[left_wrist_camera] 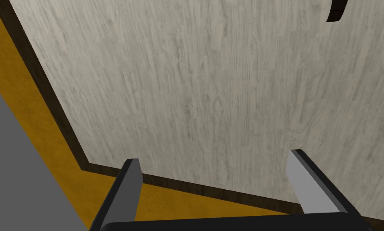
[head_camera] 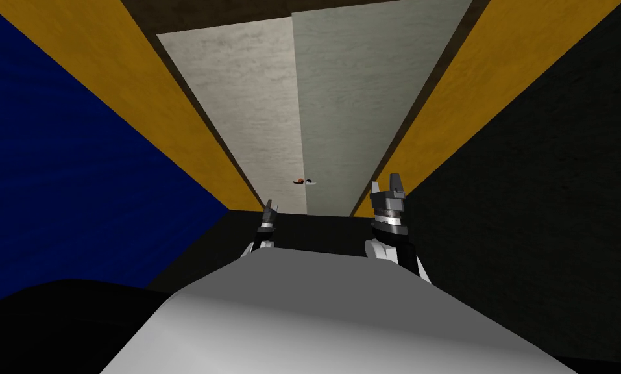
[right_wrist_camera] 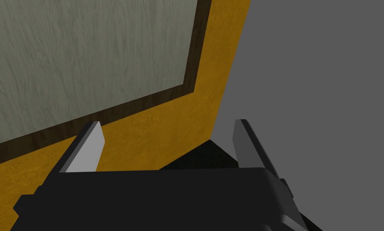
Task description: Pull the door open
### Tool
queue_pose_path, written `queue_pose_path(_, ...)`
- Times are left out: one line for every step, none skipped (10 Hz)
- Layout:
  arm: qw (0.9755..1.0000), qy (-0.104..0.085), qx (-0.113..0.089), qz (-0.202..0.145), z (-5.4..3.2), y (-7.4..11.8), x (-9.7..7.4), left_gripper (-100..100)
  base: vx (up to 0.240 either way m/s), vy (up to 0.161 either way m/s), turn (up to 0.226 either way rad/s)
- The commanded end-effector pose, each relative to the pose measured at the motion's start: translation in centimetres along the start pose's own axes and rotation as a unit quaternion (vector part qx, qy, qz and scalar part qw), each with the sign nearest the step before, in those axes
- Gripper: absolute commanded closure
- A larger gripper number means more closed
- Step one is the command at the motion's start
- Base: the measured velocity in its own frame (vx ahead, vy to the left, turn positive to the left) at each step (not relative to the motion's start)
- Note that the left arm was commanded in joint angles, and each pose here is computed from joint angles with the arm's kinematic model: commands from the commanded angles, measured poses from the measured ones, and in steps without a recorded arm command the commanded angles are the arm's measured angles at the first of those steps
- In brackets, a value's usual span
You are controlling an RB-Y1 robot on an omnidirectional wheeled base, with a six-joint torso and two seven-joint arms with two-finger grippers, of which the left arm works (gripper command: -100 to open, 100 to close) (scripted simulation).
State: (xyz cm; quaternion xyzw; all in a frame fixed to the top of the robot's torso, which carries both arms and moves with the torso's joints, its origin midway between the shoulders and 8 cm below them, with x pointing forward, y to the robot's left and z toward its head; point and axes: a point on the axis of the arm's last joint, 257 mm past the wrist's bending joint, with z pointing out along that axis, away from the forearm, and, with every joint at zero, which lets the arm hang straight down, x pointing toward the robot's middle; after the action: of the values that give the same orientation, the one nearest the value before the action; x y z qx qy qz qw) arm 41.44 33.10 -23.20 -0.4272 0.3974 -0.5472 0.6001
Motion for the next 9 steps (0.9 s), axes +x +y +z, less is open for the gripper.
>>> queue_pose_path(0.9999,-0.001,-0.011,-0.001,-0.28,1.3,-0.2,-100,0.107,-0.042,-0.042)
queue_pose_path(0.9998,-0.001,-0.018,-0.001,-0.47,1.9,-0.4,-100,0.115,-0.034,-0.055)
queue_pose_path(0.9997,-0.002,-0.024,-0.001,-0.68,2.6,-0.6,-100,0.112,-0.024,-0.052)
queue_pose_path(0.9995,-0.002,-0.031,-0.001,-0.89,3.3,-0.8,-100,0.116,-0.033,-0.055)
queue_pose_path(0.9993,-0.003,-0.038,-0.001,-1.11,3.9,-1.1,-100,0.108,-0.035,-0.053)
queue_pose_path(0.999,-0.004,-0.044,-0.001,-1.32,4.5,-1.3,-100,0.089,-0.029,-0.051)
queue_pose_path(0.9987,-0.005,-0.05,-0.001,-1.54,5.1,-1.5,-100,0.102,-0.028,-0.051)
queue_pose_path(0.9984,-0.005,-0.056,-0.001,-1.77,5.7,-1.7,-100,0.108,-0.04,-0.053)
queue_pose_path(0.9976,-0.007,-0.068,-0.001,-2.25,6.8,-2.2,-100,0.154,-0.038,-0.093)
